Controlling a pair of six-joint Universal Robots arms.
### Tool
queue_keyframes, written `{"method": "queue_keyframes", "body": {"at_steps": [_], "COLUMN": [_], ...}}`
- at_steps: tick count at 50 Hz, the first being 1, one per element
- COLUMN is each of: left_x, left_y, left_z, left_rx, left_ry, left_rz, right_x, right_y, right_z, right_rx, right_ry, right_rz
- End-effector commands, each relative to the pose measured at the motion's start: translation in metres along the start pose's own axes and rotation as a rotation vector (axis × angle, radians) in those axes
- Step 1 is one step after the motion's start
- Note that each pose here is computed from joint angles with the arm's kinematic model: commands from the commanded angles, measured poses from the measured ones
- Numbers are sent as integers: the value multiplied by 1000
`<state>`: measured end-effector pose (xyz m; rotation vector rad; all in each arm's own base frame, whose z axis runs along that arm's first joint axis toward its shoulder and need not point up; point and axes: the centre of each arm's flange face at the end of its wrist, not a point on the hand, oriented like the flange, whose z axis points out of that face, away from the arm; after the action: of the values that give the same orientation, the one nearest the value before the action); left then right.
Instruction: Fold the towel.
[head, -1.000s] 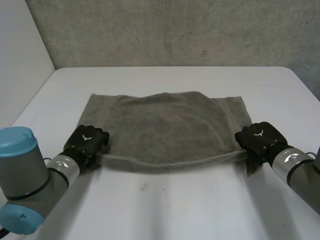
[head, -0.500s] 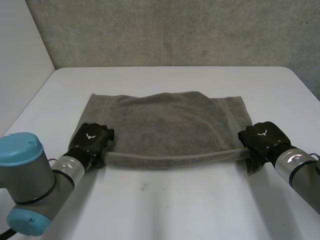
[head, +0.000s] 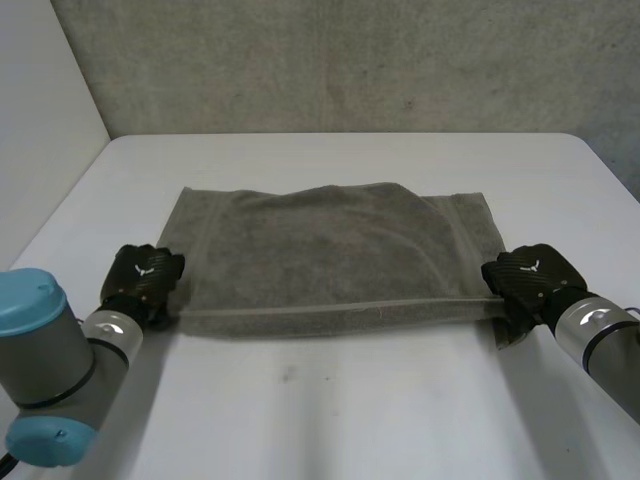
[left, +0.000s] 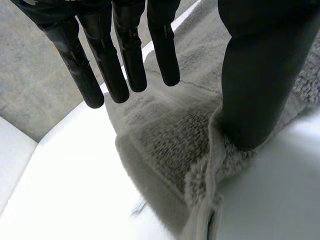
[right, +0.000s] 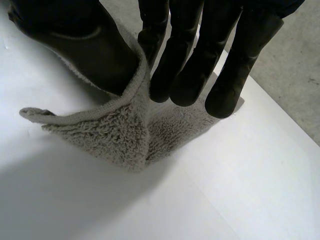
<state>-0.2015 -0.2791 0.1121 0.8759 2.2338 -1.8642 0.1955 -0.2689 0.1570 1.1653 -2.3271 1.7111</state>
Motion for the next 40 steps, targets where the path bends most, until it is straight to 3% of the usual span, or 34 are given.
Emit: {"method": "queue_keyframes", "body": {"at_steps": [1, 12, 17, 22, 27, 33, 40], "left_x": [1, 0, -2, -12, -14, -24, -36], "left_y": [1, -9, -14, -25, -46, -52, -56], "left_z": [-14, -35, -56, -88, -115, -109, -50], "left_rx": [-8, 12, -13, -46, -1, 31, 62], "left_ry": [14, 12, 24, 22, 114, 125, 108], "left_rz": [32, 36, 35, 22, 4, -7, 1], "right_x": [1, 3, 4, 5, 14, 38, 58], "right_y": [-1, -7, -15, -11, -18, -39, -31], "right_z": [0, -8, -30, -71, -97, -88, -24], "right_rx": [3, -15, -89, -251, -295, -188, -158], "right_ry": [2, -6, -69, -243, -331, -247, -185], "right_rz": [0, -18, -64, -223, -319, -348, -367]}}
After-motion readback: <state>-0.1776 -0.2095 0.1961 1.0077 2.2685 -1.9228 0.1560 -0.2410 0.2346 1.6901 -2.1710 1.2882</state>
